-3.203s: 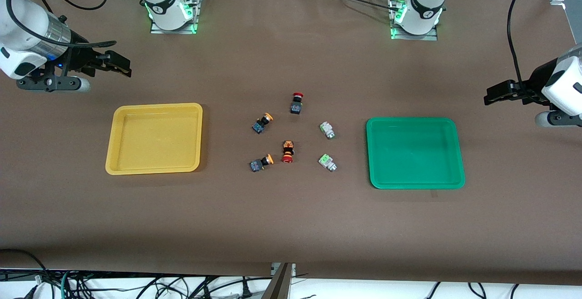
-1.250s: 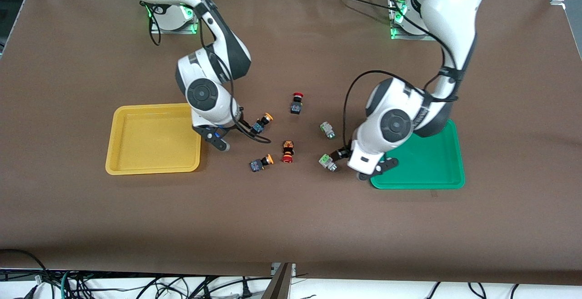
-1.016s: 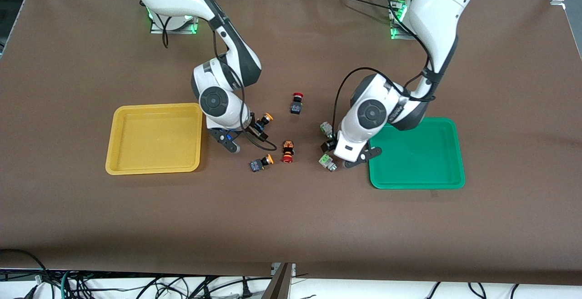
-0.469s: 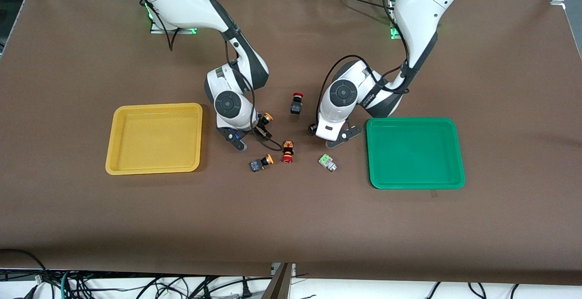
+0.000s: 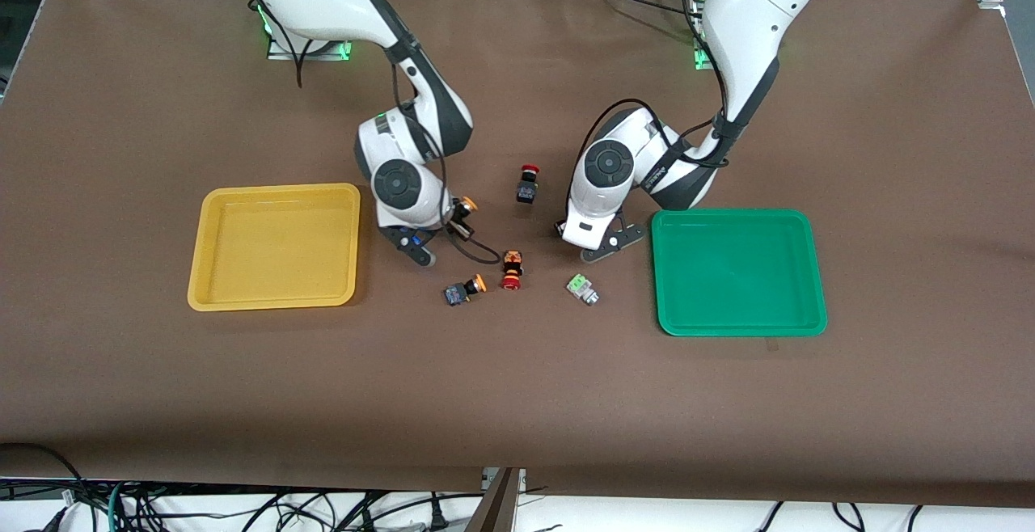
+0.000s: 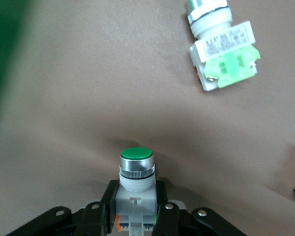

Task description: Place green and yellow buttons in trays

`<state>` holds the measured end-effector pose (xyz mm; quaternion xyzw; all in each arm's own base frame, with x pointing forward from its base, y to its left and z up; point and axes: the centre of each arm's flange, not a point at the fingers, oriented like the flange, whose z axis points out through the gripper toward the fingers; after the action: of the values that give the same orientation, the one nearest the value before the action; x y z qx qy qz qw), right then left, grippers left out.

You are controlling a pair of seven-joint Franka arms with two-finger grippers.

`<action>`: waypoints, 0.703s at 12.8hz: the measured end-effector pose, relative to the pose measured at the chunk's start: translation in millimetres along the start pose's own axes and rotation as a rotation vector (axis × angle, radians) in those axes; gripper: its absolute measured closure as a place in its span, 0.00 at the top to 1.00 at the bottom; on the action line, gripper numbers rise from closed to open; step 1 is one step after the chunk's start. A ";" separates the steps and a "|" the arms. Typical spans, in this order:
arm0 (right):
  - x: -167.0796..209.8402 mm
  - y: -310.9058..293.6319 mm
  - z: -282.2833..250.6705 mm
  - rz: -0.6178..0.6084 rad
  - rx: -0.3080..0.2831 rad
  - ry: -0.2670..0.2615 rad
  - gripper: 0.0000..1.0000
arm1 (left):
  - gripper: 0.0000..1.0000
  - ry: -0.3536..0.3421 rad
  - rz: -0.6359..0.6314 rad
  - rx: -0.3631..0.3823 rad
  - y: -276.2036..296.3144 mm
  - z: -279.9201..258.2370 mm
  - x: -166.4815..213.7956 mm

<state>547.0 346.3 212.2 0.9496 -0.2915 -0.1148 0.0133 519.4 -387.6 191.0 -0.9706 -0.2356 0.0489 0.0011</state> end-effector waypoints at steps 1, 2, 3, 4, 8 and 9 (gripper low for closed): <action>26.7 23.2 -24.1 -0.073 -0.034 -0.011 0.41 | 0.34 0.007 0.020 -0.004 -2.2 -5.3 5.9; 57.5 50.0 -47.0 -0.145 -0.053 -0.017 0.41 | 0.34 0.014 0.081 -0.002 -9.9 -15.0 20.8; 90.4 79.9 -65.4 -0.217 -0.062 -0.018 0.41 | 0.34 0.016 0.174 0.013 -25.7 -29.6 45.9; 120.6 109.5 -74.8 -0.278 -0.069 -0.014 0.41 | 0.34 0.015 0.267 0.028 -47.5 -45.5 75.7; 190.1 199.2 -45.3 -0.439 -0.093 0.036 0.41 | 0.34 0.001 0.522 0.071 -133.0 -67.9 166.3; 198.2 212.7 -30.7 -0.471 -0.097 0.056 0.41 | 0.34 -0.008 0.567 0.084 -145.4 -63.0 174.8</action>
<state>596.2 58.2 220.0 0.9924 -0.0556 -0.1021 0.0400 613.5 -177.0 240.9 -0.9967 0.0473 0.0605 0.0264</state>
